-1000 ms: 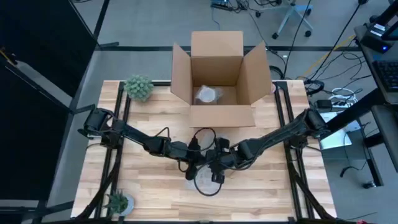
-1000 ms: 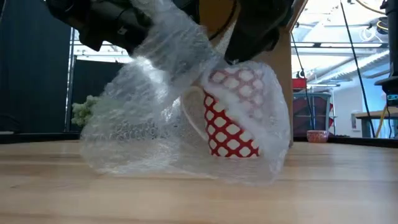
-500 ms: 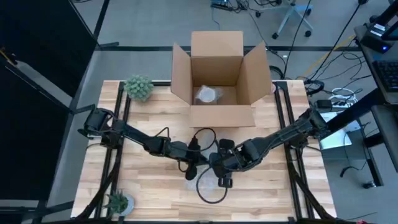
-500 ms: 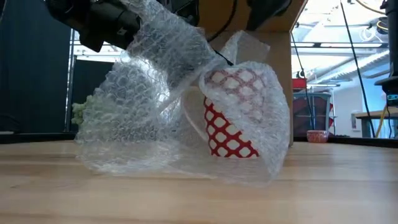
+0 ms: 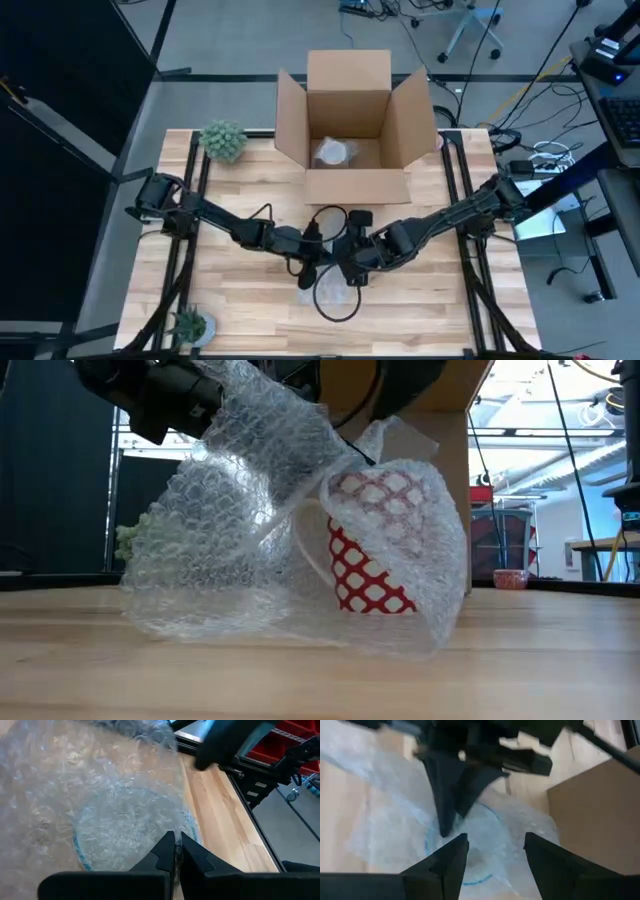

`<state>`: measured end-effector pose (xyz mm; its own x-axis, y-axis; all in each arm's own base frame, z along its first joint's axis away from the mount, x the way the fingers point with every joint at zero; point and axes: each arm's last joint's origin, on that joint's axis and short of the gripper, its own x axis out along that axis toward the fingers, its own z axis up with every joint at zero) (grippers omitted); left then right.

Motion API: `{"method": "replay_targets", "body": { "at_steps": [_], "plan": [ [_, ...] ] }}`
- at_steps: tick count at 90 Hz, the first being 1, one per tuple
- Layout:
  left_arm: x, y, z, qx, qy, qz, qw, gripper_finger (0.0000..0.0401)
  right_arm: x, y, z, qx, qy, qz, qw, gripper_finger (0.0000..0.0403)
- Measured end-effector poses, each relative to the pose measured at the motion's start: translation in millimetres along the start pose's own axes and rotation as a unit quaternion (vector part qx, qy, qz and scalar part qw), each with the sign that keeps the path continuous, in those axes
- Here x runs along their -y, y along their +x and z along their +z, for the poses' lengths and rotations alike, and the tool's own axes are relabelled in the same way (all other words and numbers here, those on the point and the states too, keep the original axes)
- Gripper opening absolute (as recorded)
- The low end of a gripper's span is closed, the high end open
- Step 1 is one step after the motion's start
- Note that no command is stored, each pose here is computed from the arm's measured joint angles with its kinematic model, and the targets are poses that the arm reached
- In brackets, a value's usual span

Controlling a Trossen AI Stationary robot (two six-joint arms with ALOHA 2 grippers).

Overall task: Wrap mug
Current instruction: Wrap the red mug with the bubble wrap

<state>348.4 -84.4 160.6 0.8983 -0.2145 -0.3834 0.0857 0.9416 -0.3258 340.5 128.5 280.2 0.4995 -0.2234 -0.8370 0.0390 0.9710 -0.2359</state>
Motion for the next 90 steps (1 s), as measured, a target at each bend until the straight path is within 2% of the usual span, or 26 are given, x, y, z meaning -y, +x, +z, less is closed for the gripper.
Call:
{"method": "replay_targets", "body": {
  "at_steps": [15, 33, 53, 61, 78, 90],
  "plan": [
    [0, 0, 0, 0.0, 0.0, 0.0, 1.0, 0.0001, -8, -3, -9, -0.04, 0.031, 0.031, 0.998, 0.0185],
    [0, 0, 0, 0.002, 0.001, -0.001, 1.0, 0.0001, -28, -8, -19, -0.058, 0.07, 0.041, 0.995, 0.0185],
    [0, 0, 0, 0.003, 0.001, -0.002, 1.0, 0.0001, -41, 6, -44, -0.044, 0.102, -0.041, 0.993, 0.0185],
    [0, 0, 0, 0.004, 0.0, -0.002, 1.0, 0.0001, -45, 15, -45, -0.014, 0.117, -0.037, 0.992, 0.0185],
    [3, -1, 4, 0.006, -0.011, -0.006, 1.0, 0.0001, -39, 34, -51, 0.002, 0.14, -0.047, 0.989, 0.0185],
    [13, 0, 17, 0.02, -0.011, -0.036, 0.999, 0.0001, -36, 37, -48, 0.01, 0.152, -0.045, 0.987, 0.0185]
  ]
}}
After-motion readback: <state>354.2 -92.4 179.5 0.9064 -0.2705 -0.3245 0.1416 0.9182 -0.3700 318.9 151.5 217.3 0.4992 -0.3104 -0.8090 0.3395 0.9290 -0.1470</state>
